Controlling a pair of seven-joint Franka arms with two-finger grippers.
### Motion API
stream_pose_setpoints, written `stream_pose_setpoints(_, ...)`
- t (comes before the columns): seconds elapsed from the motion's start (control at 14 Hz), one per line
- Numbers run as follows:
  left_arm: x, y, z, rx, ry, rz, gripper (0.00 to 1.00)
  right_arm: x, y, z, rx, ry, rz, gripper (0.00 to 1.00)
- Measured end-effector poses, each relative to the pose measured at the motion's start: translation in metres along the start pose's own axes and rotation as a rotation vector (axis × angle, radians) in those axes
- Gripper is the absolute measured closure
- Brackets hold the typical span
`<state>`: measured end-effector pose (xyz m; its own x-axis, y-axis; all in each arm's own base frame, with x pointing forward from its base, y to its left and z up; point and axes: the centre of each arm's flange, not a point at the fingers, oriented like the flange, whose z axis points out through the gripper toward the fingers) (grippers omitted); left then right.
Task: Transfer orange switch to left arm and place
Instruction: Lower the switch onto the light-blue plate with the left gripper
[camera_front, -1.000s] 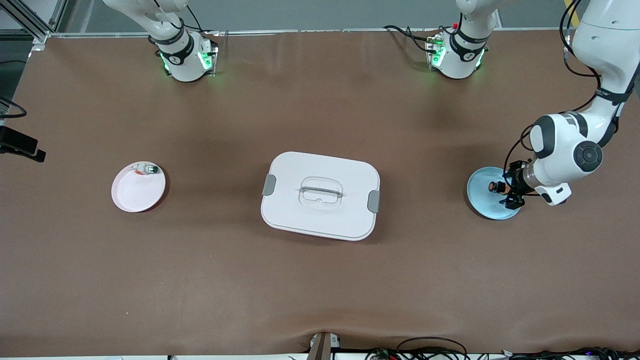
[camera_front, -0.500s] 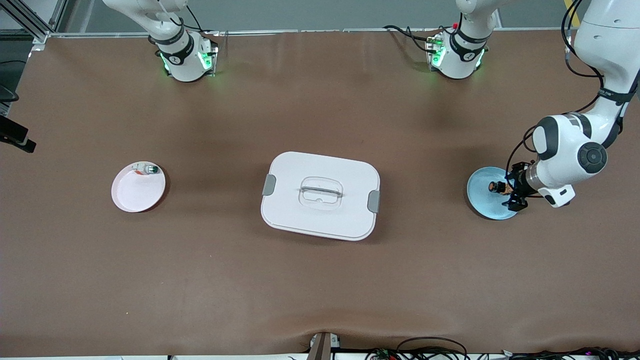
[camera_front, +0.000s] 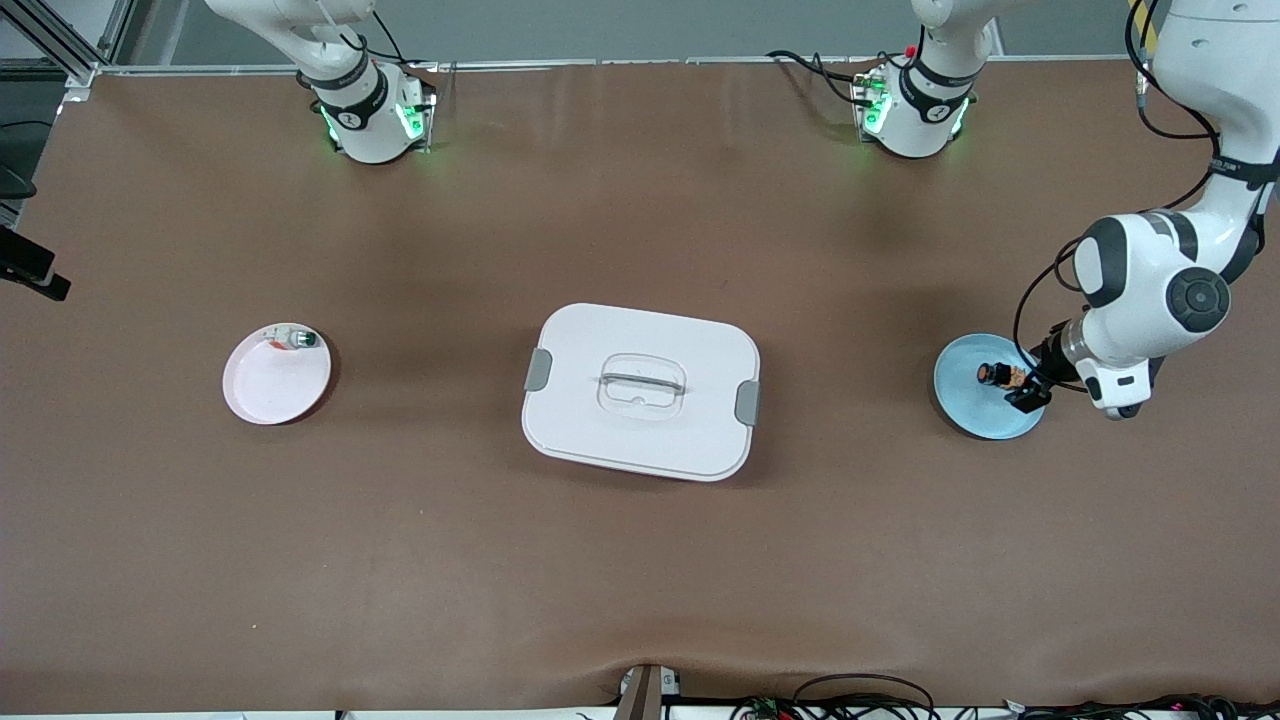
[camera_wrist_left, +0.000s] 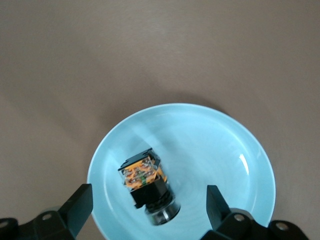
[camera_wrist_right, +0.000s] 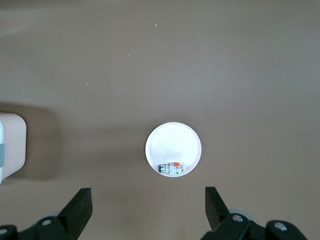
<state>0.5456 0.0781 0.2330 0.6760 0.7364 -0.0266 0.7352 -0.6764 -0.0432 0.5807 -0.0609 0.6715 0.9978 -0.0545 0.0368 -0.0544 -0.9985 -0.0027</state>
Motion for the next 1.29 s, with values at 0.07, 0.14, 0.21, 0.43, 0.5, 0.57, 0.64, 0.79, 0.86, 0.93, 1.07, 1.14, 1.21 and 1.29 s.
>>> stream_pose_setpoints(0.07, -0.004, 0.000, -0.005, -0.001, 0.006, 0.109, 0.00, -0.001, 0.000, -0.002, 0.000, 0.003, 0.000, 0.00)
stream_pose_setpoints(0.14, -0.008, 0.001, -0.010, -0.006, 0.009, 0.216, 0.00, -0.002, 0.000, -0.003, 0.001, 0.005, 0.003, 0.00)
stream_pose_setpoints(0.21, -0.012, 0.003, -0.015, -0.018, 0.007, 0.318, 0.00, -0.002, -0.001, -0.004, 0.006, 0.007, 0.010, 0.00)
stream_pose_setpoints(0.43, -0.028, 0.013, -0.023, -0.037, 0.009, 0.555, 0.00, -0.004, -0.005, -0.006, 0.041, 0.009, 0.022, 0.00)
stream_pose_setpoints(0.5, -0.034, 0.019, -0.027, -0.045, 0.013, 0.606, 0.00, -0.004, -0.006, -0.006, 0.044, 0.008, 0.022, 0.00)
stream_pose_setpoints(0.57, -0.040, 0.025, -0.031, -0.059, 0.017, 0.660, 0.00, -0.004, -0.006, -0.005, 0.045, 0.006, 0.023, 0.00)
stream_pose_setpoints(0.64, -0.046, 0.032, -0.036, -0.072, 0.022, 0.710, 0.00, -0.004, -0.006, -0.004, 0.046, 0.003, 0.022, 0.00)
stream_pose_setpoints(0.79, -0.055, 0.041, -0.045, -0.082, 0.037, 0.770, 0.00, -0.005, -0.006, -0.002, 0.046, -0.002, 0.022, 0.00)
stream_pose_setpoints(0.86, -0.057, 0.044, -0.050, -0.084, 0.047, 0.784, 0.00, -0.005, -0.006, -0.002, 0.046, -0.004, 0.022, 0.00)
stream_pose_setpoints(0.93, -0.059, 0.047, -0.058, -0.088, 0.063, 0.791, 0.00, -0.006, -0.006, -0.001, 0.046, -0.006, 0.022, 0.00)
stream_pose_setpoints(1.07, -0.058, 0.055, -0.081, -0.100, 0.103, 0.801, 0.00, -0.007, -0.006, -0.002, 0.041, -0.005, 0.022, 0.00)
stream_pose_setpoints(1.14, -0.058, 0.059, -0.095, -0.100, 0.109, 0.806, 0.00, -0.008, -0.006, -0.003, 0.035, -0.003, 0.022, 0.00)
stream_pose_setpoints(1.21, -0.057, 0.062, -0.111, -0.095, 0.108, 0.810, 0.00, -0.008, -0.006, -0.004, 0.029, -0.001, 0.021, 0.00)
stream_pose_setpoints(1.29, -0.057, 0.063, -0.128, -0.092, 0.113, 0.811, 0.00, -0.008, -0.006, -0.004, 0.026, 0.000, 0.020, 0.00)
